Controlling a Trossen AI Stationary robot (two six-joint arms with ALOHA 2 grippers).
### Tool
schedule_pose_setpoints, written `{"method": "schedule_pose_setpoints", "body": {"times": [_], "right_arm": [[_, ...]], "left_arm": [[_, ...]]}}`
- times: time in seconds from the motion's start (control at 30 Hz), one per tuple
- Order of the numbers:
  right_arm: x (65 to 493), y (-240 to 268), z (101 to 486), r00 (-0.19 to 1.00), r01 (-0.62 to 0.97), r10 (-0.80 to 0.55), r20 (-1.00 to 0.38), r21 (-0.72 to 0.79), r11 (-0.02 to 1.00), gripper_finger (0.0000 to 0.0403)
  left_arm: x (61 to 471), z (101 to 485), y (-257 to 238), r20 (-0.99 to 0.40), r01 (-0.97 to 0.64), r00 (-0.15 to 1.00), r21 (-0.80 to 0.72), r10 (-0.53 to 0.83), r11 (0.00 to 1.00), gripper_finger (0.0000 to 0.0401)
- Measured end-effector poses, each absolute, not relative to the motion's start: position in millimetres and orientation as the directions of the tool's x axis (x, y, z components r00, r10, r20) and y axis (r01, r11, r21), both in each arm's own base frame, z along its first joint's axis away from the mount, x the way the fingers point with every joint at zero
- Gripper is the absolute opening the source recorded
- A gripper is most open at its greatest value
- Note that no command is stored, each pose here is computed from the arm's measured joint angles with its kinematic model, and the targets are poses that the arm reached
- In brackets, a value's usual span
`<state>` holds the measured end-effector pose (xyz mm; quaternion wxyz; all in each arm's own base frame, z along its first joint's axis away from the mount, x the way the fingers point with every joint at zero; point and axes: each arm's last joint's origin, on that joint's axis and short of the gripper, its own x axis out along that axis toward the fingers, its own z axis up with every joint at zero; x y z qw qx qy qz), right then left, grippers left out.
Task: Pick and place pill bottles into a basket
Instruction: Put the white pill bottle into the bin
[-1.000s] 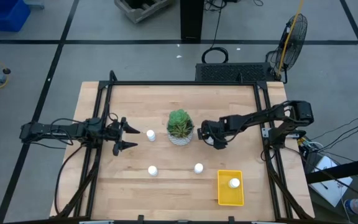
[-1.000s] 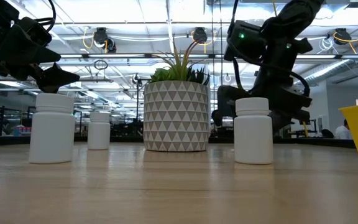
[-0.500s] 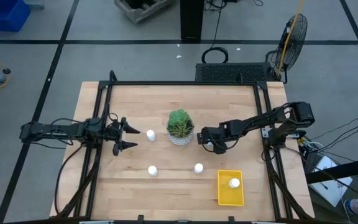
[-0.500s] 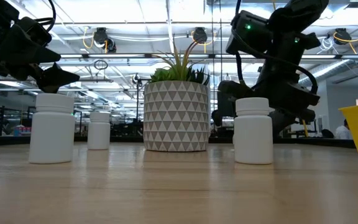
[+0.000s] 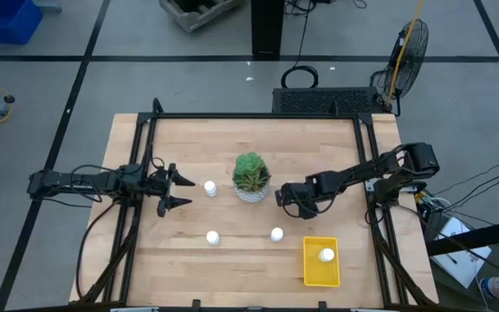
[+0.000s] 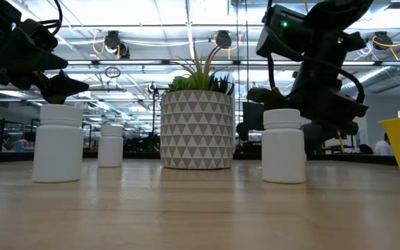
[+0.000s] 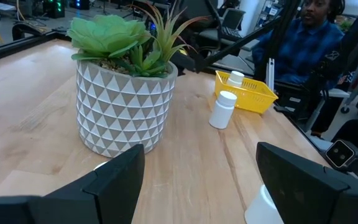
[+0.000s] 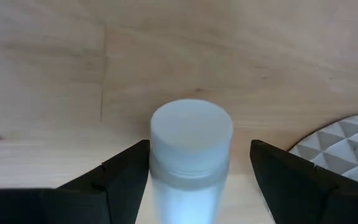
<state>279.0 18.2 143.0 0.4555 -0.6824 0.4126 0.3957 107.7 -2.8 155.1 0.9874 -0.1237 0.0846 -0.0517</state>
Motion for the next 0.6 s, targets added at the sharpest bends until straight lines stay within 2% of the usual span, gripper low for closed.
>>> {"method": "schedule_pose_setpoints", "body": {"times": [0.33, 0.6], "right_arm": [[278.4, 26.7, 143.0, 0.352, -0.917, -0.191, -0.916, -0.297, -0.267, 0.027], [279.5, 26.4, 143.4, 0.363, -0.917, -0.19, -0.912, -0.314, -0.247, 0.026]], "left_arm": [[107.7, 155.1, -2.8, -0.154, 0.08, 0.98, -0.257, -0.123, 0.963, 0.031], [107.7, 155.1, -2.8, -0.154, 0.08, 0.98, -0.259, -0.123, 0.962, 0.031]]}}
